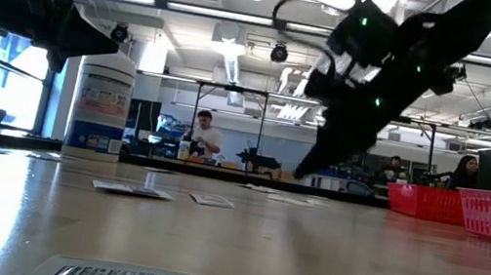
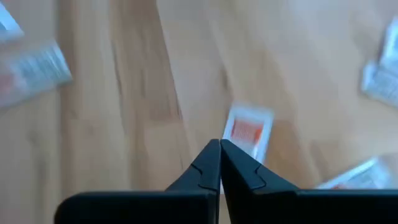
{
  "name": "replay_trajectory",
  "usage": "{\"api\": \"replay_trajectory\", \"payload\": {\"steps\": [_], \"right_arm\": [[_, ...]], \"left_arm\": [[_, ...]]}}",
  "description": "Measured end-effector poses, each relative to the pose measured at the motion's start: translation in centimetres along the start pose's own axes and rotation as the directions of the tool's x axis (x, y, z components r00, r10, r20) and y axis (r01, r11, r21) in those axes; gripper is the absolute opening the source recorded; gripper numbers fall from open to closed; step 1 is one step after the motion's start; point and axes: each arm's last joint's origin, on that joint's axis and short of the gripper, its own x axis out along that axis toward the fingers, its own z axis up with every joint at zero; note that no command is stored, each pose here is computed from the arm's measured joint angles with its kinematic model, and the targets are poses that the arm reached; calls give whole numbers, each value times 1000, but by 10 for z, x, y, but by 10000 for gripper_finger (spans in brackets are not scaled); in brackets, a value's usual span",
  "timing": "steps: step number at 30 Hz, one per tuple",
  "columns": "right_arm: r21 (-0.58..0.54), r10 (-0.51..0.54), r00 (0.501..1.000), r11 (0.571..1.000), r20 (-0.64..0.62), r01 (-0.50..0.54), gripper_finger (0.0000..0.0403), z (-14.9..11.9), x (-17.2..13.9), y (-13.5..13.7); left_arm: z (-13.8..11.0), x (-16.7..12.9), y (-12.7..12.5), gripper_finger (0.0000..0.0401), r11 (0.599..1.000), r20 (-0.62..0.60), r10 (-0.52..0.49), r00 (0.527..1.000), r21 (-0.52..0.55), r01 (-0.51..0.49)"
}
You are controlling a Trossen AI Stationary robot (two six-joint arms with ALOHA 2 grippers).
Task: Pick & Place First Aid Supplies
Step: Put the ointment pack into the top basket
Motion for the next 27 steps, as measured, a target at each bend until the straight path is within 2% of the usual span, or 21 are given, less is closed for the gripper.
{"api": "replay_trajectory", "payload": {"steps": [6,10,14,19,24,27], "right_arm": [[11,-37,999,999,11,37,2,4,-13,-2],[30,-53,999,998,7,53,6,3,-10,-2],[51,-98,994,994,41,96,38,3,-1,-3],[70,-62,989,996,131,53,80,6,17,1],[60,-102,991,993,84,97,96,-4,31,2],[64,-110,989,993,103,103,103,-5,35,3]], "left_arm": [[0,0,0,1,1000,0,0,1000,0,0],[0,0,0,1,1000,0,0,1000,0,0],[0,0,0,1,1000,1,0,1000,0,0],[0,0,0,1,1000,0,0,1000,0,0],[0,0,0,1,1000,0,0,1000,0,0],[0,0,0,1,1000,0,0,1000,0,0]]}}
